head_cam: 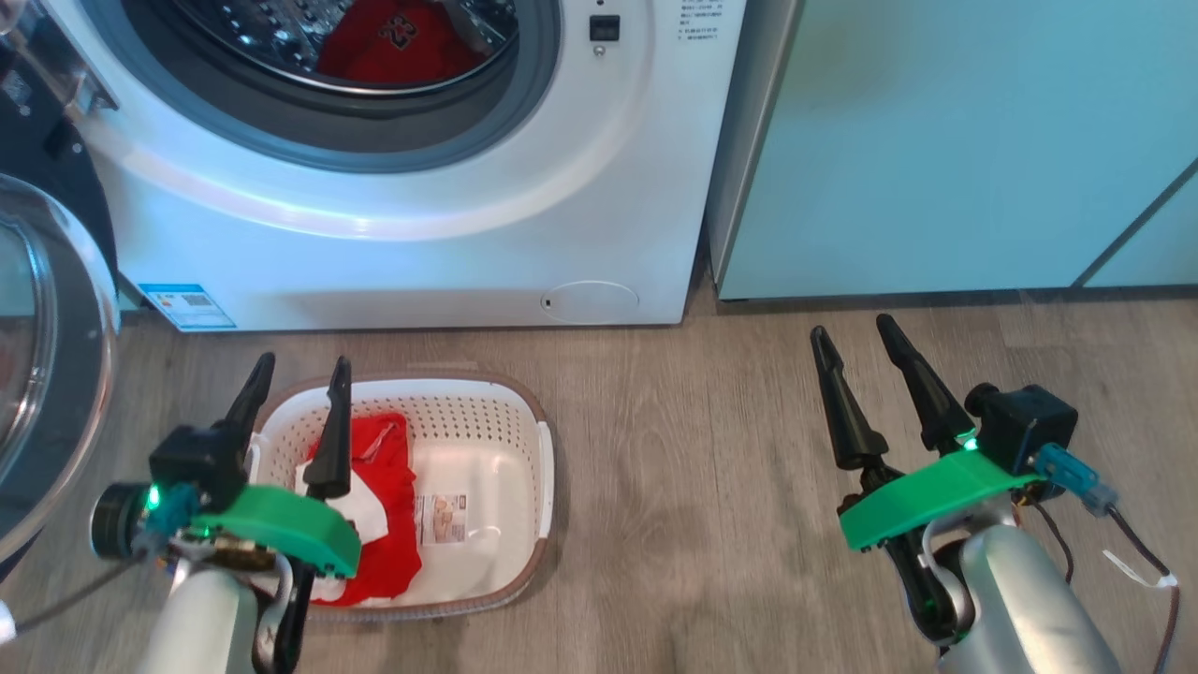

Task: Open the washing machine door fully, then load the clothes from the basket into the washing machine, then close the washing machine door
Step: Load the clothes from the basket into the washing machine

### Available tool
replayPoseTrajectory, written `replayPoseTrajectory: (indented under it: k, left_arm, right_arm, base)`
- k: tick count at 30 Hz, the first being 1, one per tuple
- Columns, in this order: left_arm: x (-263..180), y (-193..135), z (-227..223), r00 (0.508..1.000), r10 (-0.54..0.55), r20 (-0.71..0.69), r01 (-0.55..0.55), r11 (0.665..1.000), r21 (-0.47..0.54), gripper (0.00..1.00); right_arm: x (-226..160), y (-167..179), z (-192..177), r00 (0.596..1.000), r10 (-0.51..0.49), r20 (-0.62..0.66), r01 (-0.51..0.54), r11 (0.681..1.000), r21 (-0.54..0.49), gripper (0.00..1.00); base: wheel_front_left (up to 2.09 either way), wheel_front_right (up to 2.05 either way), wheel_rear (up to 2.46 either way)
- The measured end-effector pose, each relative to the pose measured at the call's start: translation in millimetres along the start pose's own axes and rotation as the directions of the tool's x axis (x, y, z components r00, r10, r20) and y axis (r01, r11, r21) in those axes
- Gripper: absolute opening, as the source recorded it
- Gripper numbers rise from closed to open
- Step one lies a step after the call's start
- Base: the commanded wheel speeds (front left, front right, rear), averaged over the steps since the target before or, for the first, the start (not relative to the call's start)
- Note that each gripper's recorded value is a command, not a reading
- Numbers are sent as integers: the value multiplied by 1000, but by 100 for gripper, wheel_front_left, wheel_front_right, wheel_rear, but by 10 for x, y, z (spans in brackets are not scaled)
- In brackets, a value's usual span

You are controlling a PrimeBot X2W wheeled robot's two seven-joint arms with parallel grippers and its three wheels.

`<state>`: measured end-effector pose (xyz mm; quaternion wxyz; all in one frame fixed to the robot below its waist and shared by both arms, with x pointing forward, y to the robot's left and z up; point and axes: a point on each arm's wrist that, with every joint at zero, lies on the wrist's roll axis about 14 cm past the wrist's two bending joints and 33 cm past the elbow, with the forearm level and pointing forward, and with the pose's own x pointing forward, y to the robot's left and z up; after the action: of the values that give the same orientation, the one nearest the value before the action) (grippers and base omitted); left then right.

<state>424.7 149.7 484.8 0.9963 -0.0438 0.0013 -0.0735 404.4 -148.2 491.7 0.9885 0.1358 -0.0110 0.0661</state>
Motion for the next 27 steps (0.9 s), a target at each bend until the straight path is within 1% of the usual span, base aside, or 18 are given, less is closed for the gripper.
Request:
replayPoseTrajectory:
  k: [2,4,5,8,27]
  left_arm:
    - [-64,16,38,1000,17,15,-18,1000,10,100]
    - [-120,46,101,997,60,41,-58,997,-42,100]
    - [-133,45,123,997,66,49,-64,997,-46,100]
    - [-167,45,129,997,62,53,-61,998,-13,100]
    - [-206,38,145,996,64,62,-64,998,-4,100]
  right_arm:
    - [-8,20,16,1000,5,4,-5,1000,0,100]
    - [-11,40,42,1000,10,11,-10,1000,0,100]
    - [-15,45,45,1000,12,12,-12,1000,0,100]
    - [-53,46,19,1000,10,4,-10,1000,2,100]
    - [-78,54,27,1000,11,6,-11,1000,1,100]
  base:
    - [0,0,0]
    - [0,0,0]
    - [0,0,0]
    - [0,0,0]
    - [0,0,0]
